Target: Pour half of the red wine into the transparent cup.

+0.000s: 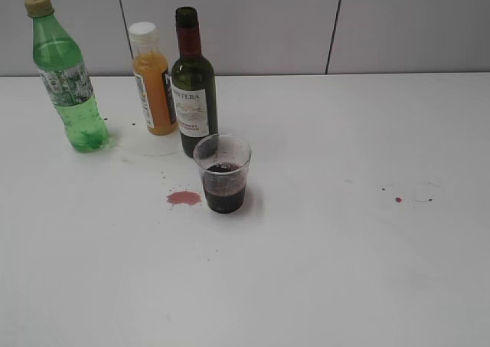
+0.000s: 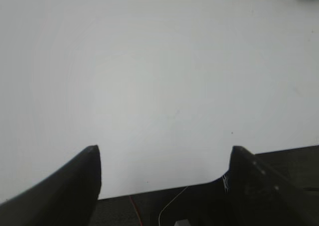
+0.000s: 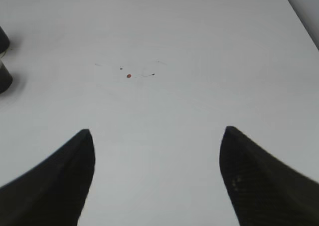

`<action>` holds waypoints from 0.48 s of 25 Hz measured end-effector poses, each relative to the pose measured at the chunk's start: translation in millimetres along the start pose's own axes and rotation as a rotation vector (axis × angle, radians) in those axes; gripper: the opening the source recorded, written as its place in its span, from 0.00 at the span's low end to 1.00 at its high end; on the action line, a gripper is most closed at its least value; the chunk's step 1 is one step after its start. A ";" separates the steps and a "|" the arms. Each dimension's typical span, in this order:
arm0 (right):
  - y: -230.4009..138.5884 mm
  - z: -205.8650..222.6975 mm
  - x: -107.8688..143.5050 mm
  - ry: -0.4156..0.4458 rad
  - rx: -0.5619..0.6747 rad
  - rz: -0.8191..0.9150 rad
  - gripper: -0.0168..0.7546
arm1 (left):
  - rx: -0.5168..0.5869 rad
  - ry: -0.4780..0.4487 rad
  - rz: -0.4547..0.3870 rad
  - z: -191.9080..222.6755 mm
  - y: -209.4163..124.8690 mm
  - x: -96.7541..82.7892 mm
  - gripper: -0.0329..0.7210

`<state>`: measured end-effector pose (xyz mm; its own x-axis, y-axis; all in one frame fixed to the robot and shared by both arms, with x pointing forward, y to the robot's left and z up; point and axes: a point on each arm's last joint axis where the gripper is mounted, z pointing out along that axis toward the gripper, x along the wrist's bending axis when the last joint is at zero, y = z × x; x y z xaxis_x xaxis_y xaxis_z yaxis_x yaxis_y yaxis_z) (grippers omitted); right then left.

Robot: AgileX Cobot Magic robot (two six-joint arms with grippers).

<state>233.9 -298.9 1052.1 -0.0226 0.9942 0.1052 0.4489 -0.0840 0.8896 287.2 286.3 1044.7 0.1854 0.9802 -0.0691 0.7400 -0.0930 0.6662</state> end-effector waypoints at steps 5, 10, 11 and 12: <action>0.0 0.0 0.0 0.000 0.000 0.000 0.79 | -0.111 0.004 0.009 -13.5 -11.6 -2.1 0.83; 0.0 0.0 0.0 0.000 0.000 -0.001 0.79 | -0.233 0.014 0.012 -27.9 -23.9 -3.6 0.83; 0.0 0.0 0.0 0.000 0.000 -0.001 0.79 | -0.258 0.016 0.013 -30.5 -26.8 -3.9 0.83; 0.0 0.0 0.0 0.000 0.000 -0.001 0.79 | -0.281 0.017 0.014 -33.0 -29.3 -4.2 0.83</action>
<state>233.9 -298.9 1052.1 -0.0230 0.9943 0.1045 0.4489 -0.0831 0.8897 243.4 290.7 1049.9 0.1815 0.9823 -0.0472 0.5288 -0.0571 0.8468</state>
